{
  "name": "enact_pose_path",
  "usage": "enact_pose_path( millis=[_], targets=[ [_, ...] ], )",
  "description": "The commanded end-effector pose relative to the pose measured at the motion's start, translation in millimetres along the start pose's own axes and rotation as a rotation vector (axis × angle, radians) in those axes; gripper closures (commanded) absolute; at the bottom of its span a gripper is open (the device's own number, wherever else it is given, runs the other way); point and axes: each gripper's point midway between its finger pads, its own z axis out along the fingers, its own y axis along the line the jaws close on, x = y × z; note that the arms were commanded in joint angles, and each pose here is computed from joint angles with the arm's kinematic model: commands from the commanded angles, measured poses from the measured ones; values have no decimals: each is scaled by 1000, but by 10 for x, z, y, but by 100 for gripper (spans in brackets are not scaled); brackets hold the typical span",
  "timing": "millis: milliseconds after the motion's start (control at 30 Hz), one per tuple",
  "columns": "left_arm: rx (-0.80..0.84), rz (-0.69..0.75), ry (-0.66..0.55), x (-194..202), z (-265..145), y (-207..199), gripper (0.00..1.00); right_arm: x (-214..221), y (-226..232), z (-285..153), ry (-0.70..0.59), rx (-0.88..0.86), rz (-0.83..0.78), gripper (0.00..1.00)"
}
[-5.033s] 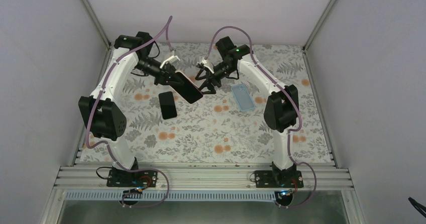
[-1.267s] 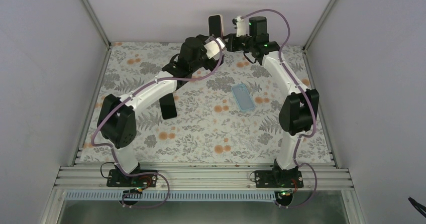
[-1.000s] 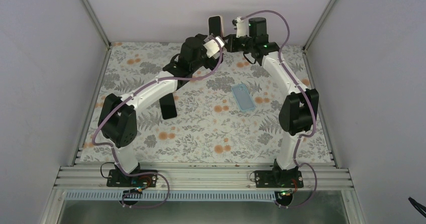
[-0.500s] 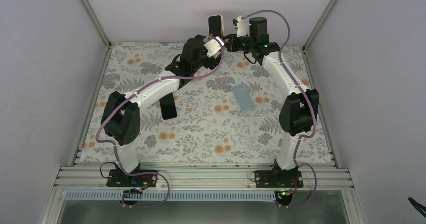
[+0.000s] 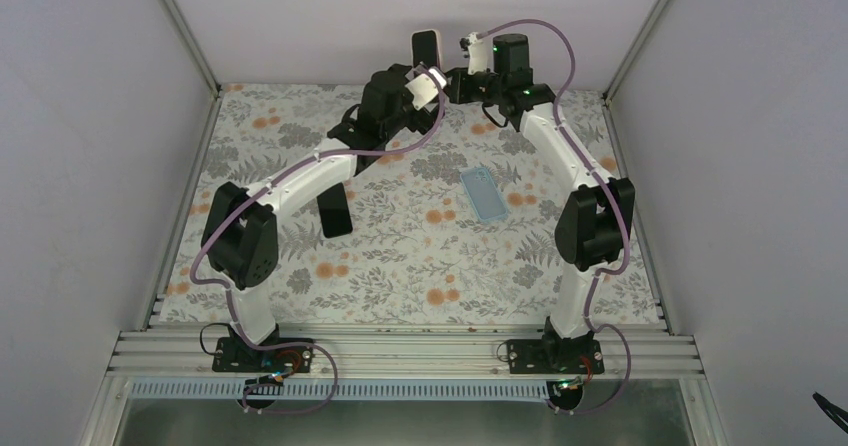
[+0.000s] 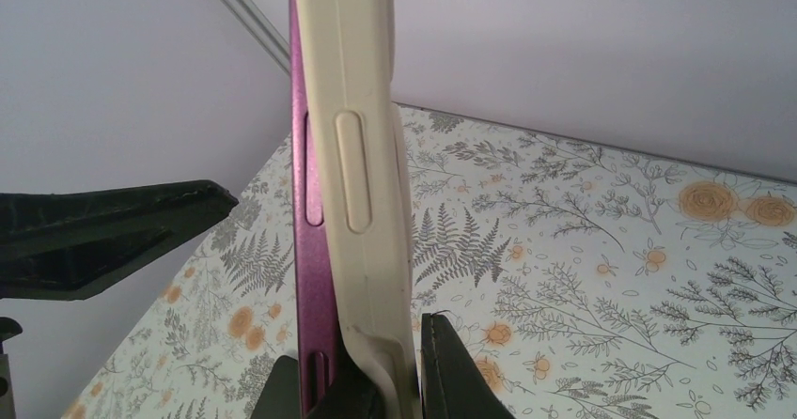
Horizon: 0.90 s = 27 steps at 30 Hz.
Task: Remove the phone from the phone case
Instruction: Remove the phone case from the phone.
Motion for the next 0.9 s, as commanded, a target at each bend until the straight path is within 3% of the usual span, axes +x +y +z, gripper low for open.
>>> enact_pose_path(
  millis=[0, 167, 333, 533, 667, 867],
  targets=[
    [-47, -14, -32, -119, 72, 140, 3, -388, 316, -202, -111, -55, -74, 97],
    [-148, -28, -5, -20, 88, 298, 7, -408, 349, -242, -119, -55, -74, 97],
    [-377, -15, 15, 98, -82, 617, 16, -366, 364, -259, -103, -62, -45, 97],
    [-605, 47, -101, 3, -489, 869, 19, -260, 509, -276, -47, -147, -5, 97],
    [-716, 174, -189, -129, -681, 858, 25, -111, 575, -248, 7, -209, 27, 97],
    [-853, 291, -218, -190, -808, 931, 31, 17, 673, -256, 69, -305, 63, 97]
  ],
)
